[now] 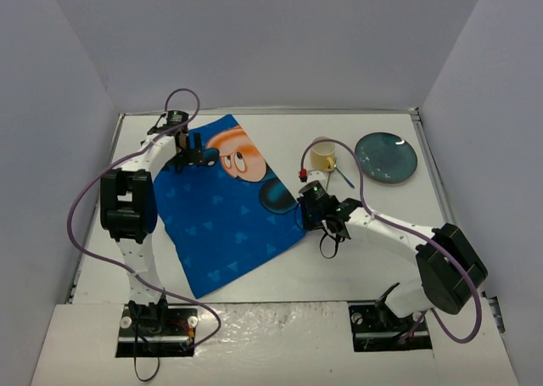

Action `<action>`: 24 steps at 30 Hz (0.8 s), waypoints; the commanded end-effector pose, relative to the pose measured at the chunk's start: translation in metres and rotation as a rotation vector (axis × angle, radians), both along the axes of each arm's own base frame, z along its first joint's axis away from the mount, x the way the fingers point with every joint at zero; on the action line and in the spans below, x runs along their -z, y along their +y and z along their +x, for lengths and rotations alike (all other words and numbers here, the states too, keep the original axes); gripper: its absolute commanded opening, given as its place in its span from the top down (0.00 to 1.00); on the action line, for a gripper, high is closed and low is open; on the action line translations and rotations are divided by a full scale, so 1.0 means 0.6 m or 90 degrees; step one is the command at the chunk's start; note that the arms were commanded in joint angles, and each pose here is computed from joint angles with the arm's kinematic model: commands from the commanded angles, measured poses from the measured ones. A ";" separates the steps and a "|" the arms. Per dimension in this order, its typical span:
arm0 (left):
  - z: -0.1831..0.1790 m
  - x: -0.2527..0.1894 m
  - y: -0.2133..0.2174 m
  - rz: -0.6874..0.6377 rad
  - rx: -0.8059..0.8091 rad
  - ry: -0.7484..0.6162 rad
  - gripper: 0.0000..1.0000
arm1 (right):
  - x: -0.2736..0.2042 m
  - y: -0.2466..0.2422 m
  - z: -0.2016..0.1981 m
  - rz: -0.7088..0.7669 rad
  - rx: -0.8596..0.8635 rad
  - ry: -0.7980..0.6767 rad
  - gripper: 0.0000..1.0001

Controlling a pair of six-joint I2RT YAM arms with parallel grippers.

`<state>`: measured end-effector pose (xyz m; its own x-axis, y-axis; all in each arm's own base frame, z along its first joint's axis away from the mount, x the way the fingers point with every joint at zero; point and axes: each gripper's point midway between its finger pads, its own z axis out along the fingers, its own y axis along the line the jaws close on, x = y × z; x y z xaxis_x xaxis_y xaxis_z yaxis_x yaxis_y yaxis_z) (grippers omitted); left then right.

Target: Set the dinner table for one person

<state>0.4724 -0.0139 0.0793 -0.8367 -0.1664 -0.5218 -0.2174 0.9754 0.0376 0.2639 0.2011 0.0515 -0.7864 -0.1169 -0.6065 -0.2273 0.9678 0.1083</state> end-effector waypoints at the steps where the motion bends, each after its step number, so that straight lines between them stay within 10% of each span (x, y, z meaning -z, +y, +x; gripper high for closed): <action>1: -0.036 -0.022 -0.026 -0.055 -0.057 -0.018 0.07 | -0.027 0.007 0.022 0.016 0.015 -0.028 1.00; 13: -0.077 0.044 -0.012 0.028 -0.092 0.039 0.09 | -0.033 0.003 0.019 0.021 0.012 -0.036 1.00; 16: -0.097 0.069 -0.006 0.029 -0.105 0.078 0.25 | -0.039 0.002 0.024 0.021 0.019 -0.044 1.00; 20: -0.139 0.094 -0.020 -0.031 -0.148 0.096 0.75 | -0.055 0.012 0.040 0.029 0.023 -0.056 1.00; 24: -0.230 0.128 -0.018 -0.072 -0.203 0.130 0.96 | -0.074 0.019 0.065 0.035 0.029 -0.072 1.00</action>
<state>0.3997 -0.0287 0.0249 -0.8418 -0.3440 -0.4159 -0.3946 0.9180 0.0394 0.2688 0.2018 0.0574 -0.7818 -0.1071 -0.6142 -0.2206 0.9689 0.1118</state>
